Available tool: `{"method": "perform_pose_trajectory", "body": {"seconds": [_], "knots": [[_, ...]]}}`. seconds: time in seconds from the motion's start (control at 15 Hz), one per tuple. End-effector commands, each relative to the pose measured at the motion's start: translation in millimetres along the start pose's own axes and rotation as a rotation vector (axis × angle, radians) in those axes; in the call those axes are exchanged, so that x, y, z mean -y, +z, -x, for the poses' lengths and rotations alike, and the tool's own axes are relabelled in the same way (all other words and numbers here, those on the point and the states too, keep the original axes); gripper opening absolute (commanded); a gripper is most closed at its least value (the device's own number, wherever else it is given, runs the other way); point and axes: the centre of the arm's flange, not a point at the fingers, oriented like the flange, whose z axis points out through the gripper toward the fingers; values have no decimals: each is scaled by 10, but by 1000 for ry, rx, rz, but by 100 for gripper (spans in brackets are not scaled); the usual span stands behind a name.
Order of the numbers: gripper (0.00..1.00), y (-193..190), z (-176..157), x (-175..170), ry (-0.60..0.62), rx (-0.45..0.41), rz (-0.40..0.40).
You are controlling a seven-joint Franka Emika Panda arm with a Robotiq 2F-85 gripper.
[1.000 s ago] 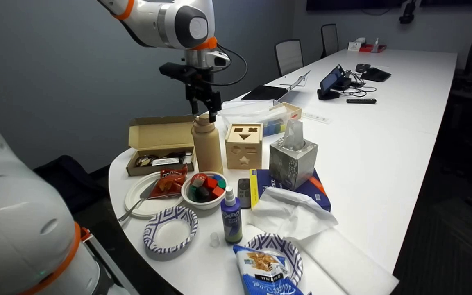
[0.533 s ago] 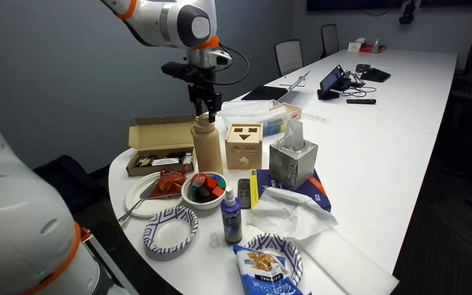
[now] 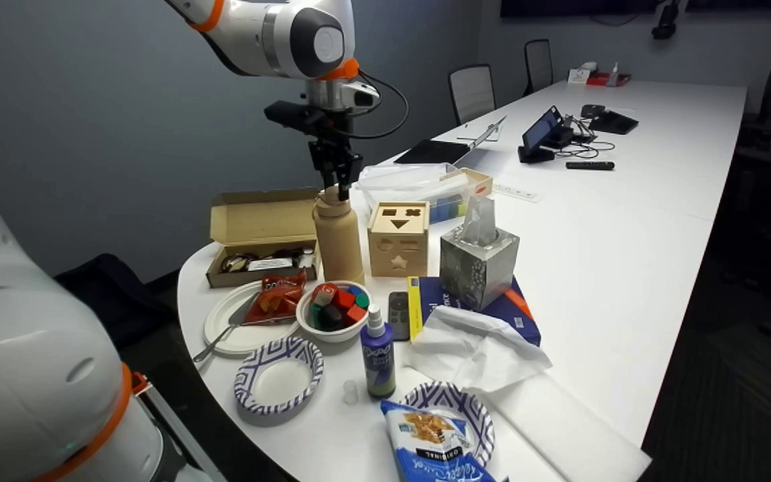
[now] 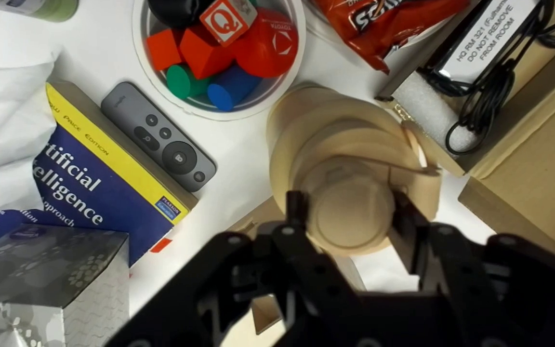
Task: Slightly untwist the cap on the water bottle
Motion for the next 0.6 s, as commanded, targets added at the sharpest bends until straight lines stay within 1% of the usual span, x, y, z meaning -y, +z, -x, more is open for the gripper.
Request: {"method": "perform_pose_trajectory", "body": {"seconds": [0.0,0.2,0.53], "knots": [[21,-32,3,21,-52,-3,26],[21,-19,33,26,-105,-2,27],[21,3,45,11,-217,15,1]]}}
